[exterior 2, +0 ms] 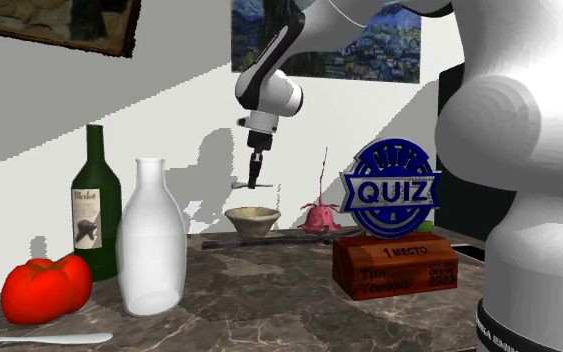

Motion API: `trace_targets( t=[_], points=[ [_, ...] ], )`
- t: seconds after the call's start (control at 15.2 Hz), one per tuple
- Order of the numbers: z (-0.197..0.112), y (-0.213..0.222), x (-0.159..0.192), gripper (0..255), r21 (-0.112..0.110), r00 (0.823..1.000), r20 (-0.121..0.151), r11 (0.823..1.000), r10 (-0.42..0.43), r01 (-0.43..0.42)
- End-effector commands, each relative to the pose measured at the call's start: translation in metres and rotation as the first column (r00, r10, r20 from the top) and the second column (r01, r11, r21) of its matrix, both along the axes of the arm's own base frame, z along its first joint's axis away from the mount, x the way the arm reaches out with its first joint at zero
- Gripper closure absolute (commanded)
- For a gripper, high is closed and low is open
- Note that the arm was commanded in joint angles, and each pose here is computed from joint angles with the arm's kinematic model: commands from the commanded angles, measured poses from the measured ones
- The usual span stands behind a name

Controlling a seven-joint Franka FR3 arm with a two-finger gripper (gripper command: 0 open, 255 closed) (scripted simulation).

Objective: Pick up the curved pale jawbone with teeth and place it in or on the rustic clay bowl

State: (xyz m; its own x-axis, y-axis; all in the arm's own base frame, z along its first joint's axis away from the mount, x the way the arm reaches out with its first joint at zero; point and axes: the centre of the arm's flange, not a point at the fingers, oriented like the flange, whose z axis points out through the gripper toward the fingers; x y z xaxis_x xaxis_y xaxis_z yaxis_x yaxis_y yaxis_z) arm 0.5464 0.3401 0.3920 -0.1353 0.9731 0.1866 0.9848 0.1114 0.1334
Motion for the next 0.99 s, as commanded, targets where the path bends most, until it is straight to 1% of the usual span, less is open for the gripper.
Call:
trace_targets(
  t=[0.0, 0.73, 0.92],
  points=[
    [-0.011, 0.0, 0.001, 255, 0.0, 1.0, 0.0, 1.0, 0.0, 0.0],
    [-0.069, 0.0, 0.001, 255, 0.0, 1.0, 0.0, 1.0, 0.0, 0.0],
    [-0.071, 0.0, 0.001, 255, 0.0, 1.0, 0.0, 1.0, 0.0, 0.0]
  ],
)
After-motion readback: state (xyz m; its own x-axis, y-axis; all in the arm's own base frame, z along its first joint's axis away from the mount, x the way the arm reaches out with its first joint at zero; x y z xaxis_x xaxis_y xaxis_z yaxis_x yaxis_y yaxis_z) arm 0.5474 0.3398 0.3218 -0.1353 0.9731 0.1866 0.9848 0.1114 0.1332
